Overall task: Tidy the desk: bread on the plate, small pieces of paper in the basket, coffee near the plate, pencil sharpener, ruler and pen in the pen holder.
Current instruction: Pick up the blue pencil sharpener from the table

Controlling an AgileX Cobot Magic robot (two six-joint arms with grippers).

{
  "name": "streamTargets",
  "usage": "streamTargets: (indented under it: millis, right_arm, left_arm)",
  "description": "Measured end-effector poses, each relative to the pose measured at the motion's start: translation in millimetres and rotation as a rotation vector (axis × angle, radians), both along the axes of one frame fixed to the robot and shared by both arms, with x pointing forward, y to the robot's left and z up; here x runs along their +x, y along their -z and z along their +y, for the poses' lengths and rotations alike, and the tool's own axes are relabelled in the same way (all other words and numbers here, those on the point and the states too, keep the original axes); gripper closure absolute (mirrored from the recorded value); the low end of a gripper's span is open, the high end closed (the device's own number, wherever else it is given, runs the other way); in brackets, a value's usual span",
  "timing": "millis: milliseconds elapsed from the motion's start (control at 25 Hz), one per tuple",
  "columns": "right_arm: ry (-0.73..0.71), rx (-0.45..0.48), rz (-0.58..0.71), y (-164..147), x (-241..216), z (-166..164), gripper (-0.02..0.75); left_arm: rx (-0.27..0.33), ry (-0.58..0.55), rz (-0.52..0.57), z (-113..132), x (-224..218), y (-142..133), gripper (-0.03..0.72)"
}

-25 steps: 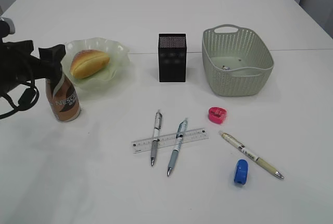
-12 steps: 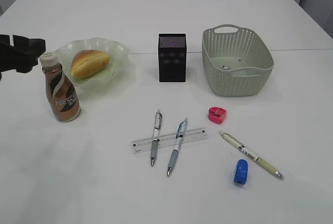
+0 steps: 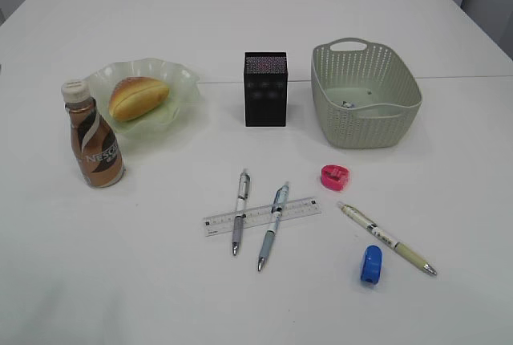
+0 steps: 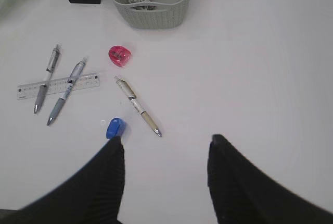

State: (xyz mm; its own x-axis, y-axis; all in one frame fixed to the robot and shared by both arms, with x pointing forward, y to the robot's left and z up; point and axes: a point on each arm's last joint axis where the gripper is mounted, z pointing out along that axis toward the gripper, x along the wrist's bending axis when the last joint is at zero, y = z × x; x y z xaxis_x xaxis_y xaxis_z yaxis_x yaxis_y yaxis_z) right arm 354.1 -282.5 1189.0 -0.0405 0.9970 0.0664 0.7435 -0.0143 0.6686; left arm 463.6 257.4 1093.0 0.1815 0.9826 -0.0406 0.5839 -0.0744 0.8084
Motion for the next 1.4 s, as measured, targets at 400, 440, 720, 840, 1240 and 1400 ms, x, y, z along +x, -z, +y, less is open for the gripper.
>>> streamTargets:
  millis: [400, 440, 720, 840, 1240, 1400]
  right_arm:
    - [0.033, 0.217, 0.132, 11, 22, 18, 0.323]
    - [0.034, 0.226, 0.154, 13, 27, 20, 0.323]
    - [0.055, 0.248, 0.371, 50, 81, 34, 0.323]
    - [0.077, 0.301, 0.461, 69, 104, 43, 0.323]
    - [0.212, 0.331, 0.541, 131, 167, 61, 0.323]
    - [0.217, 0.207, 0.581, 156, 171, 89, 0.323]
  left_arm:
    - [0.061, 0.014, 0.443, 6, -45, -43, 0.198]
    - [0.057, 0.006, 0.460, 6, -47, -43, 0.204]
    - [0.035, -0.016, 0.465, 8, -54, -47, 0.209]
    - [0.033, -0.015, 0.466, 7, -54, -47, 0.209]
    - [0.000, -0.004, 0.472, 4, -55, -47, 0.210]
    - [-0.001, -0.003, 0.473, 4, -55, -47, 0.211]
